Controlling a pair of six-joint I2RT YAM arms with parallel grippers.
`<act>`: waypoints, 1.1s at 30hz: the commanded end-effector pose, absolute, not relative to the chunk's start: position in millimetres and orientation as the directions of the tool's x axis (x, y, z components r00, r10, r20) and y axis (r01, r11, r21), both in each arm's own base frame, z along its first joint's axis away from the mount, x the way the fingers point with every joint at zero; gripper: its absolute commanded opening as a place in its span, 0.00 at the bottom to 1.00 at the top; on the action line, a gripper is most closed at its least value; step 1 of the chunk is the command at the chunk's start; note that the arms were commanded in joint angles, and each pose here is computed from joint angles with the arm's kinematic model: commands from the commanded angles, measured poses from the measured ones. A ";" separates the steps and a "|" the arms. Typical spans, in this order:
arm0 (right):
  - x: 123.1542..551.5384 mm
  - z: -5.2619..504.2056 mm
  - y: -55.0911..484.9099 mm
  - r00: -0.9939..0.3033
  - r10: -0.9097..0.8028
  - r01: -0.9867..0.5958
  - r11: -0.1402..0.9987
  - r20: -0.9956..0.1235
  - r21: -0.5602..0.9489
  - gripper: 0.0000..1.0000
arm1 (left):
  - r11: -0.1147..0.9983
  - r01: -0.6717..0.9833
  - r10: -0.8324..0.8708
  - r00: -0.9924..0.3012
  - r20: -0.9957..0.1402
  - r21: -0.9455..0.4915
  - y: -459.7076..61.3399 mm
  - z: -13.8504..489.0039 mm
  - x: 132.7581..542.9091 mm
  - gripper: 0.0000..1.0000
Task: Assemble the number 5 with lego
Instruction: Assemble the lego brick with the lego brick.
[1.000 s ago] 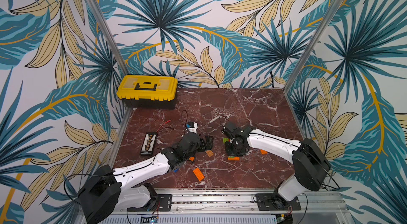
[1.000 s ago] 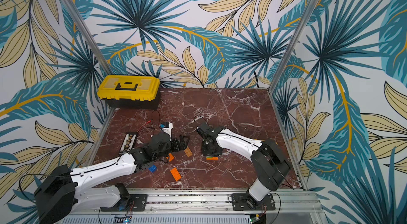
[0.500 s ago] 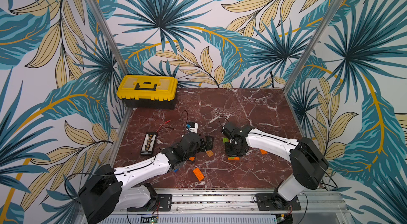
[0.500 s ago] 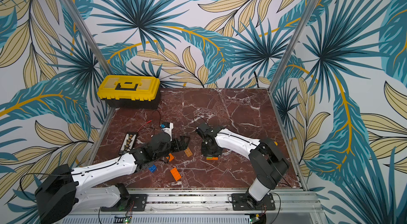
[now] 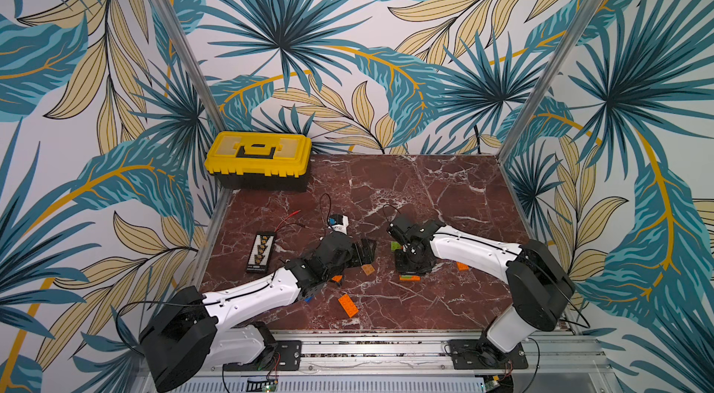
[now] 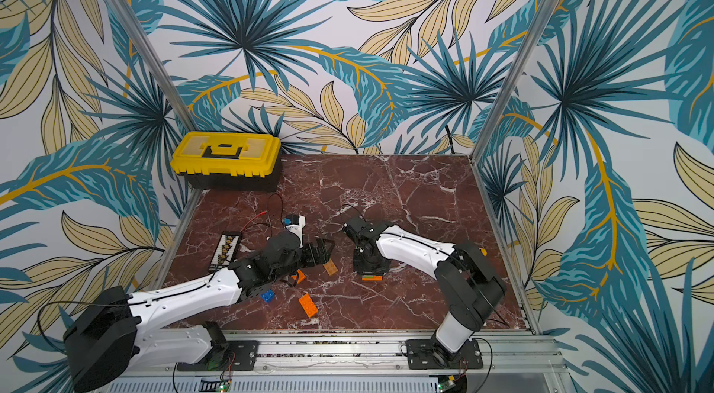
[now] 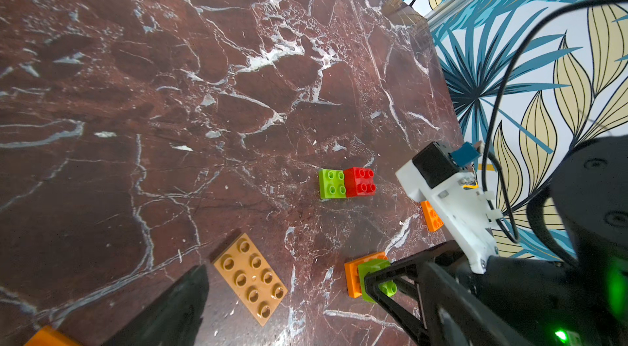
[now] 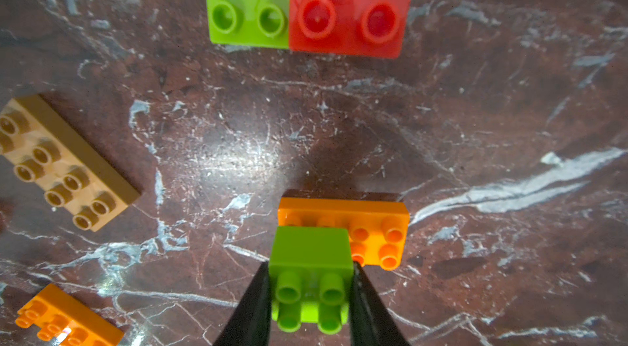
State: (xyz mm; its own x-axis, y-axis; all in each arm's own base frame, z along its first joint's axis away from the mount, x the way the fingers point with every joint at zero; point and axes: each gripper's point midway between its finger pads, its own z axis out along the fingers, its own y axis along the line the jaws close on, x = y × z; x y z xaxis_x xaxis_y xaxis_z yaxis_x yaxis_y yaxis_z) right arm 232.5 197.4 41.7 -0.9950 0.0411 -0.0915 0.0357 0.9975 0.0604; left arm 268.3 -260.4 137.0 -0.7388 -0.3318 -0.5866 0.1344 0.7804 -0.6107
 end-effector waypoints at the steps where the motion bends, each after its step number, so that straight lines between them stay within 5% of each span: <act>1: 231.2 37.8 195.0 -0.996 0.021 0.019 0.999 -0.083 0.030 0.36 | 0.772 0.137 -0.340 -0.736 -0.585 -0.621 -262.4 138.5 270.4 1.00; 33: 224.8 20.6 194.0 -0.998 0.027 0.027 1.000 -0.057 0.000 0.34 | 0.763 0.130 -0.346 -0.746 -0.569 -0.634 -265.9 136.1 270.2 1.00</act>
State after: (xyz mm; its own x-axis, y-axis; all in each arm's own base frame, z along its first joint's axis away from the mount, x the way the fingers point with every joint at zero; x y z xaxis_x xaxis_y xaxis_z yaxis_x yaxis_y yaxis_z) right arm 232.3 199.4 35.6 -0.9957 0.0304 -0.0877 0.0263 0.9985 0.0483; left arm 267.3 -263.2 132.1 -0.7531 -0.3351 -0.5662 0.1225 0.7741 -0.6211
